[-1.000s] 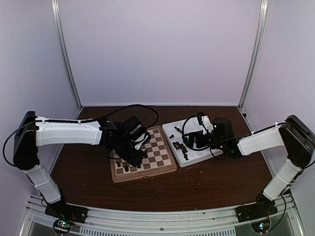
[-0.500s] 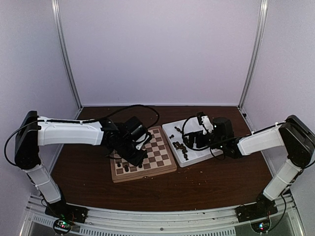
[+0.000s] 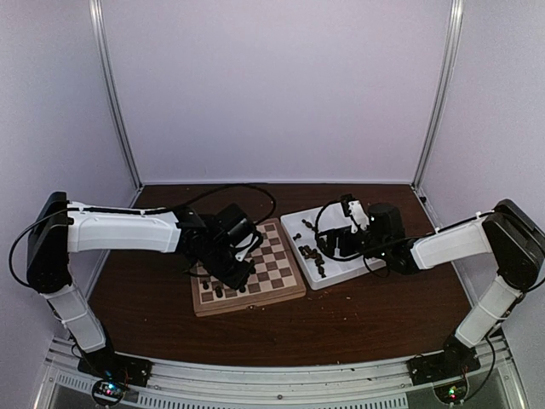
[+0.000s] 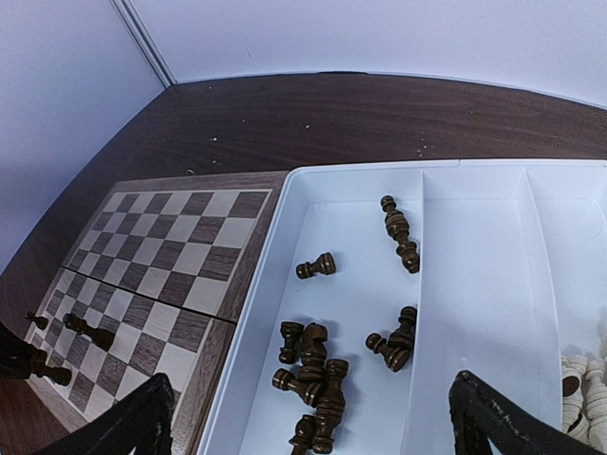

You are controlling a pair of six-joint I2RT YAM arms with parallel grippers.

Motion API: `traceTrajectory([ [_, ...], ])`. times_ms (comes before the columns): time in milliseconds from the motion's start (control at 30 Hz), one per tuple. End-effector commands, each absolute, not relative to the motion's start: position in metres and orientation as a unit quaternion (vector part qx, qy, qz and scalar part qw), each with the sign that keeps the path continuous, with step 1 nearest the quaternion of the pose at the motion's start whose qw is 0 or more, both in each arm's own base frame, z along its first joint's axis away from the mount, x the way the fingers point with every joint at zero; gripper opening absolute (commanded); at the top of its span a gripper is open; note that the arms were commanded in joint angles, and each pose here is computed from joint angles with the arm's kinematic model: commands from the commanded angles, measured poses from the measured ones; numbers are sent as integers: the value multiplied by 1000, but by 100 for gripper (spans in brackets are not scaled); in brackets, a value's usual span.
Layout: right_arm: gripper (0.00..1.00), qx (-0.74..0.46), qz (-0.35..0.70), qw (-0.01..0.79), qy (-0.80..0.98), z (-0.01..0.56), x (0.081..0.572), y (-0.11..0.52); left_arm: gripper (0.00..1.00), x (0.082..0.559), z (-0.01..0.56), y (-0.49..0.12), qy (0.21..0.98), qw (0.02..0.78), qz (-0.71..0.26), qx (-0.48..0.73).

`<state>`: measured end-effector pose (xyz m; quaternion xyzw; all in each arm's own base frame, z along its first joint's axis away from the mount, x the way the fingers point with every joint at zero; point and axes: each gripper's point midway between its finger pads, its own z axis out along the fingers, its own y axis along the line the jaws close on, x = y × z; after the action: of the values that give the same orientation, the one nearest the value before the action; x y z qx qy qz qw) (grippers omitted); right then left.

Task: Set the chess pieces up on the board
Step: Move the chess piece to the chessboard.

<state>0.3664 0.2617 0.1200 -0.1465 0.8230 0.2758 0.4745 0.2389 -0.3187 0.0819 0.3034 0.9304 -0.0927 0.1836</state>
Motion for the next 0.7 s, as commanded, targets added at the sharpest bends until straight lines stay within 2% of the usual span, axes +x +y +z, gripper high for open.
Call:
traceTrajectory([
  [0,100,-142,281,478,820,126,373,263,19,238,81,-322,929,188,-100,302],
  [400,100,-142,281,478,820,126,373,263,51,245,96,-329,922,209,-108,307],
  [467,100,-142,281,478,820,126,373,263,53,248,101,-332,920,216,-107,310],
  [667,100,-142,279,479,820,126,372,262,50,264,107,-340,917,228,-104,311],
])
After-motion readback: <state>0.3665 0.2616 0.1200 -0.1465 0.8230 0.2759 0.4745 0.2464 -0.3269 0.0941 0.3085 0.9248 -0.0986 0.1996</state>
